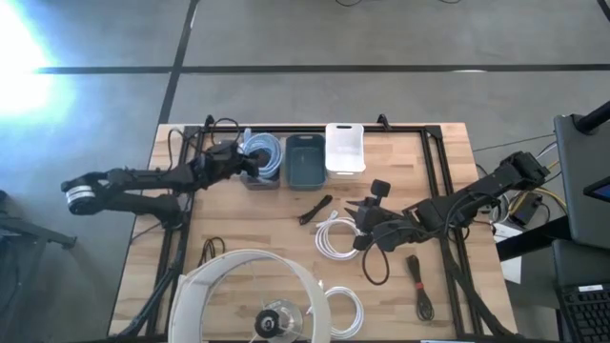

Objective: Sort HDMI cables
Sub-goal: Put the blue HDMI cable into the black bin

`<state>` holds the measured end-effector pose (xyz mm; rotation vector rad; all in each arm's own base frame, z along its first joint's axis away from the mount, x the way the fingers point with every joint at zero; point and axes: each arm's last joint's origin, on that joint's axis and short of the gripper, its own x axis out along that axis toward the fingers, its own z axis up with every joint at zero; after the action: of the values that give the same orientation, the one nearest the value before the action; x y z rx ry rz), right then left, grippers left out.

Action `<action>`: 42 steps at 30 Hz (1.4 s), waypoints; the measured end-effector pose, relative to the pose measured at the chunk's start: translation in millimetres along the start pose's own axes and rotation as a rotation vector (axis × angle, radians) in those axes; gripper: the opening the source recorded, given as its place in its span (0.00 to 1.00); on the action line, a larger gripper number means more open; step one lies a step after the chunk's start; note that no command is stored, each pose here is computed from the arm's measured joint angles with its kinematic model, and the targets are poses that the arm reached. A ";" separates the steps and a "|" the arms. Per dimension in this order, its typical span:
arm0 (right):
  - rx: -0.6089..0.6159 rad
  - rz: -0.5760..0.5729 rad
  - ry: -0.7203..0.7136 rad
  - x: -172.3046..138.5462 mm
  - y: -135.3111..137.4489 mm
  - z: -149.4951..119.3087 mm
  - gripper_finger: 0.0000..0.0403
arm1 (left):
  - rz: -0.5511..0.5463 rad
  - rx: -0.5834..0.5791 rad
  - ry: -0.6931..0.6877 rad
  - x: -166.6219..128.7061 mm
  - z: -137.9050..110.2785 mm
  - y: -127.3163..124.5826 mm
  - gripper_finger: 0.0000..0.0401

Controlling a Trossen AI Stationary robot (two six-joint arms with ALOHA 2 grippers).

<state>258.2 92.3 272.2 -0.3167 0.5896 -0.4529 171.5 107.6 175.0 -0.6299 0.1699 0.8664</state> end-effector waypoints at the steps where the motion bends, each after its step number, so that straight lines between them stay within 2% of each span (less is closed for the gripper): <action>1: 0.000 0.000 0.000 0.0 0.0 0.0 0.20 | 0.010 0.000 0.000 -0.1 -1.3 1.6 0.20; 12: 0.004 -0.001 -0.001 0.0 0.0 0.0 0.17 | 0.047 0.040 -0.014 -0.3 -3.3 4.4 0.21; 24: 0.004 -0.001 0.000 0.2 0.1 -0.1 0.20 | 0.058 0.072 -0.016 -0.4 -3.7 5.3 0.21; 28: 0.004 -0.001 0.000 0.2 0.1 -0.1 0.19 | 0.064 0.089 -0.014 -0.2 -3.9 5.6 0.27; 36: 0.003 -0.001 0.000 0.2 0.2 -0.2 0.17 | 0.063 0.125 -0.040 0.4 3.2 0.8 0.45; 42: 0.003 -0.001 0.000 0.2 0.2 -0.3 0.19 | 0.044 0.182 -0.072 1.1 15.8 -8.4 0.50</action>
<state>258.3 92.3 271.8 -0.3143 0.5890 -0.4547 176.8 113.5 191.1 -0.4258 0.1955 0.9032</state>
